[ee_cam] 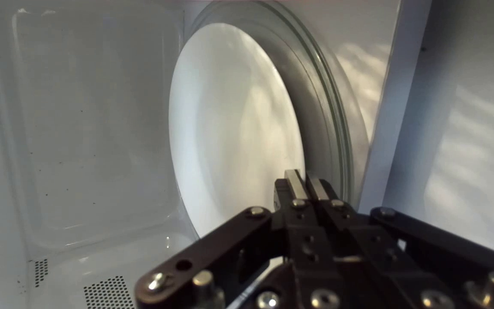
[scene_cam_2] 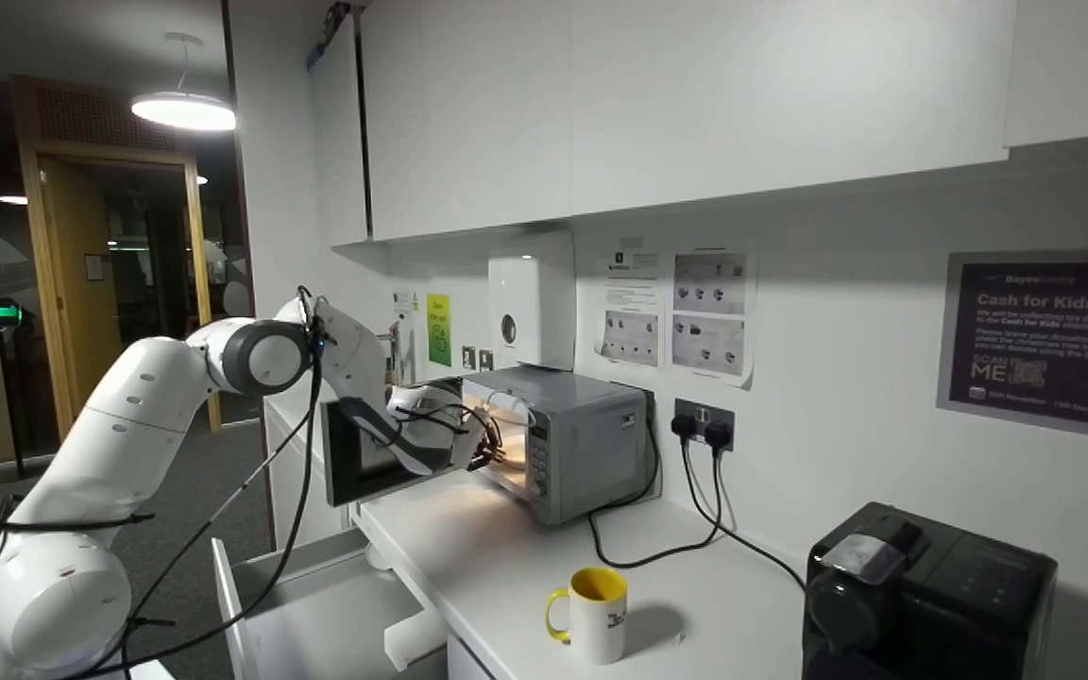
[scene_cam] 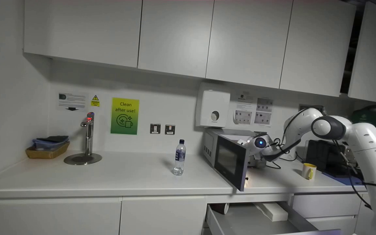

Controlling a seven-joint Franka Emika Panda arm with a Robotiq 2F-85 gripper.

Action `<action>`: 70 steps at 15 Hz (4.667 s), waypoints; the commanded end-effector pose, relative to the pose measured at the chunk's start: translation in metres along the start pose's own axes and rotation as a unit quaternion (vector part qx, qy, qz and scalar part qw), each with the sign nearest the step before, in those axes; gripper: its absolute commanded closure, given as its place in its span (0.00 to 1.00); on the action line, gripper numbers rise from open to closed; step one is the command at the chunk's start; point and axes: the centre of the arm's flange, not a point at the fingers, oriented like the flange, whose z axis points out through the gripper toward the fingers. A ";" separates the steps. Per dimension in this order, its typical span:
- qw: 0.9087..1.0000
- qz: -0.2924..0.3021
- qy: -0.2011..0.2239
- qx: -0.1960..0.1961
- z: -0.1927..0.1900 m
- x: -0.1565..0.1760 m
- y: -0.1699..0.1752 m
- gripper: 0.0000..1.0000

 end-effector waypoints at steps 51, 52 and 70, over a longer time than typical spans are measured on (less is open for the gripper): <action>0.994 0.001 0.112 0.017 -0.038 0.048 0.015 0.75; 0.993 0.001 0.113 0.019 -0.042 0.050 0.015 0.73; 0.992 0.047 0.117 0.030 -0.152 0.047 0.009 0.77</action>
